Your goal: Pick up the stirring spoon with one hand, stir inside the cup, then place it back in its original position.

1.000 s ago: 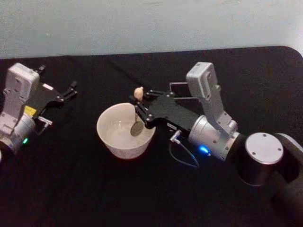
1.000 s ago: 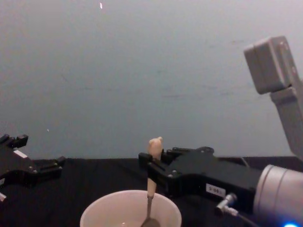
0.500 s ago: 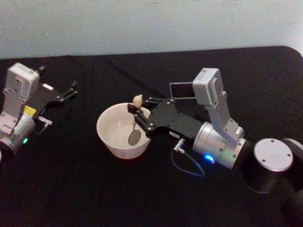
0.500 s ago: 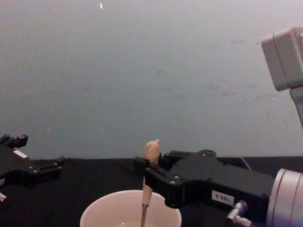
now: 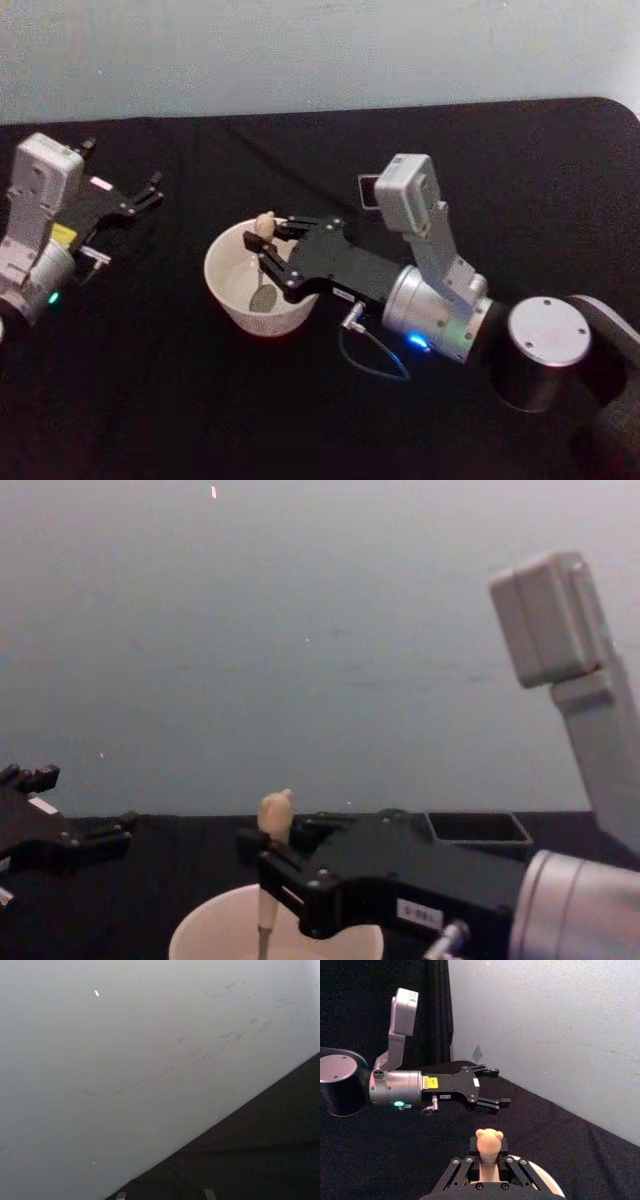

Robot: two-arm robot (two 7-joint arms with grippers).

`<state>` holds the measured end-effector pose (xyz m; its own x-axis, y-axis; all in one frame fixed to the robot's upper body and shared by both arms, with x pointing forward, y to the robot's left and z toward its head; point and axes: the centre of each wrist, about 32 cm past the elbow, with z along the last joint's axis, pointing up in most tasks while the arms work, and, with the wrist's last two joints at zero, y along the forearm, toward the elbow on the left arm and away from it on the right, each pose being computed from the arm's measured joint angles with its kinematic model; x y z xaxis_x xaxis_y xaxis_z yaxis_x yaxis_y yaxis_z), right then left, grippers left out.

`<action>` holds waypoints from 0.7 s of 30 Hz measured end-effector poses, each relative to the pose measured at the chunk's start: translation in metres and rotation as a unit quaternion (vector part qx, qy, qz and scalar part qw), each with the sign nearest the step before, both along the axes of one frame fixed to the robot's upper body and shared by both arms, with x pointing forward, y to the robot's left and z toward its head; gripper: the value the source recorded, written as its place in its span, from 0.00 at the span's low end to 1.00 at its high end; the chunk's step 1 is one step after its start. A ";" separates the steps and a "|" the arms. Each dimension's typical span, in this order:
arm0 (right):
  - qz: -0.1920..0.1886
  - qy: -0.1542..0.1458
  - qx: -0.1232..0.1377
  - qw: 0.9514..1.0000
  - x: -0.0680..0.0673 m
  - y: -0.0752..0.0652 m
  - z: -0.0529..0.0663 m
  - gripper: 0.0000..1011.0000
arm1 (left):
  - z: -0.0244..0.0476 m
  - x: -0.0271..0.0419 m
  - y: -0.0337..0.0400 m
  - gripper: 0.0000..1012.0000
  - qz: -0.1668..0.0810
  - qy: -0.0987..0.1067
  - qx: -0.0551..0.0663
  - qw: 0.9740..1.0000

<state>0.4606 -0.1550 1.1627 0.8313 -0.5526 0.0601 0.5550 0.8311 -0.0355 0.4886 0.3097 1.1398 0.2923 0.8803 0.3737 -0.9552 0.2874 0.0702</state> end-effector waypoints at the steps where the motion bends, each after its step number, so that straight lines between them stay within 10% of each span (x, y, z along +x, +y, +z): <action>1: -0.002 0.000 0.000 1.000 0.001 0.002 -0.001 0.19 | 0.0000 0.0000 0.0000 0.99 0.000 0.000 0.000 1.000; 21: -0.047 -0.005 -0.001 0.999 0.024 0.019 -0.004 0.19 | 0.0000 0.0000 0.0000 0.99 0.000 0.000 0.000 1.000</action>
<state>0.4849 -0.1362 1.1585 0.7752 -0.6280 0.0687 0.6309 0.7753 -0.0314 0.4886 0.3097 1.1398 0.2922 0.8803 0.3737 -0.9553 0.2873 0.0703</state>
